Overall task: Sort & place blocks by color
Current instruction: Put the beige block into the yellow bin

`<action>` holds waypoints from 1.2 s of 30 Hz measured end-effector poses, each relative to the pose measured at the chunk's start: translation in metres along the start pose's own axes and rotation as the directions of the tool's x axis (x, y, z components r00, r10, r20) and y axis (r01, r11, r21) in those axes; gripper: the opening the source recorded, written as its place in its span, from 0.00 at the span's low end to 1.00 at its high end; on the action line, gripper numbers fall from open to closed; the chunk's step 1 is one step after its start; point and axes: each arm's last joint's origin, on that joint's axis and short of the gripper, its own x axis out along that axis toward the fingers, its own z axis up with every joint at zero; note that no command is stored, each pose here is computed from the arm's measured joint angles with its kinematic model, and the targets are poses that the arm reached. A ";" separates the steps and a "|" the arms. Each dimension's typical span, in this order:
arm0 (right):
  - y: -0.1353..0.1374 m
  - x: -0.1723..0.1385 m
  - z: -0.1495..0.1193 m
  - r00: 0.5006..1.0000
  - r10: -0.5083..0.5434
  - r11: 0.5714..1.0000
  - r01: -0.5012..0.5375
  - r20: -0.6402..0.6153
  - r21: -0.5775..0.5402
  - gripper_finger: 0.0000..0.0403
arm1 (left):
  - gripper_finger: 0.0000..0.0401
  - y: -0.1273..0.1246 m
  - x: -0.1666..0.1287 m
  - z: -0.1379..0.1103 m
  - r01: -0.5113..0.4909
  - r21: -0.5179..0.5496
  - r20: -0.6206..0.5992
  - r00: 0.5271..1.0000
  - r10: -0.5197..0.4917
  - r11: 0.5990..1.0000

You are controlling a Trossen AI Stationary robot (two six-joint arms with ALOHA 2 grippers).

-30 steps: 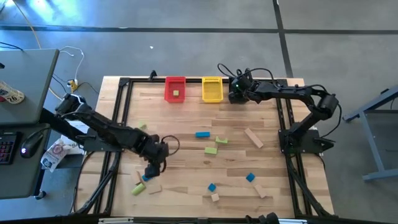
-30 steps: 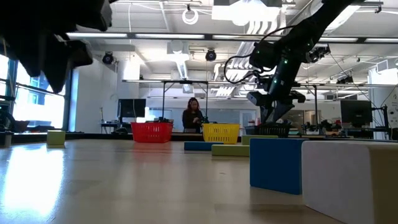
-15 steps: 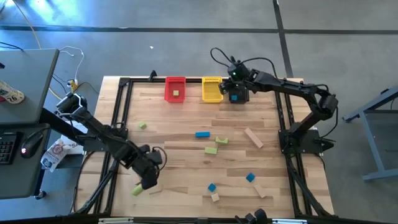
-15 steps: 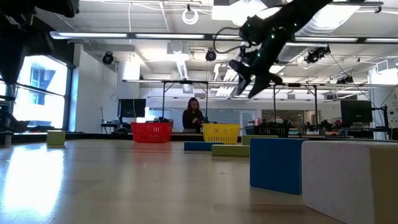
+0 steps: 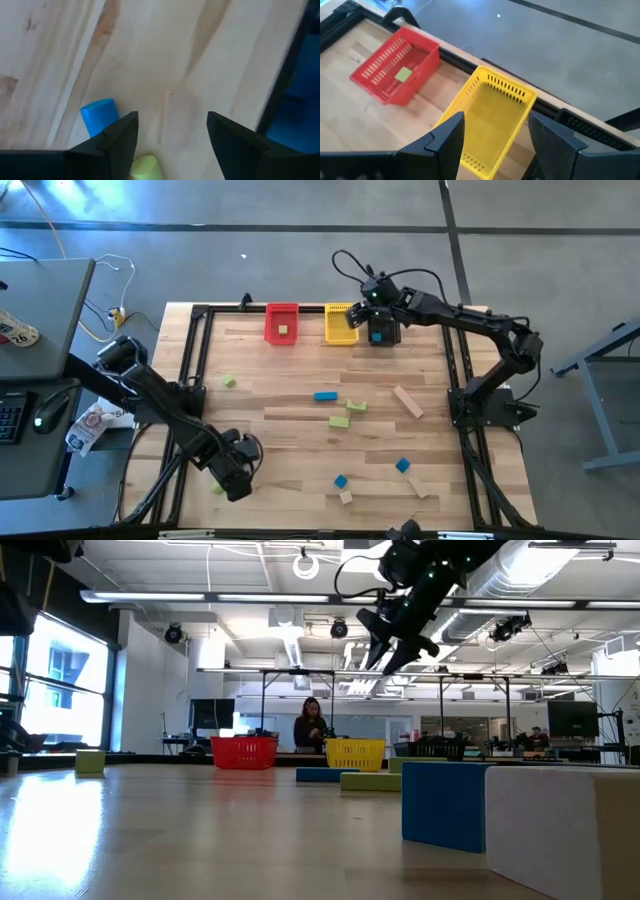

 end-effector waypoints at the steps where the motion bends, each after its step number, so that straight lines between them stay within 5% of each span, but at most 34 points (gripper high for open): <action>1: 0.001 0.000 -0.001 1.000 0.003 1.000 -0.003 -0.004 0.001 0.51 | 0.56 -0.001 0.003 -0.001 -0.005 0.003 -0.001 1.000 0.005 1.000; 18: 0.019 -0.005 -0.014 0.998 0.023 0.998 -0.026 -0.052 -0.049 0.51 | 0.56 -0.009 0.045 -0.015 -0.099 0.059 -0.053 0.993 0.102 0.993; 36: 0.018 -0.005 -0.014 0.998 0.024 0.998 -0.027 -0.056 -0.050 0.51 | 0.56 -0.018 0.051 -0.024 -0.053 0.088 -0.060 0.996 0.059 0.995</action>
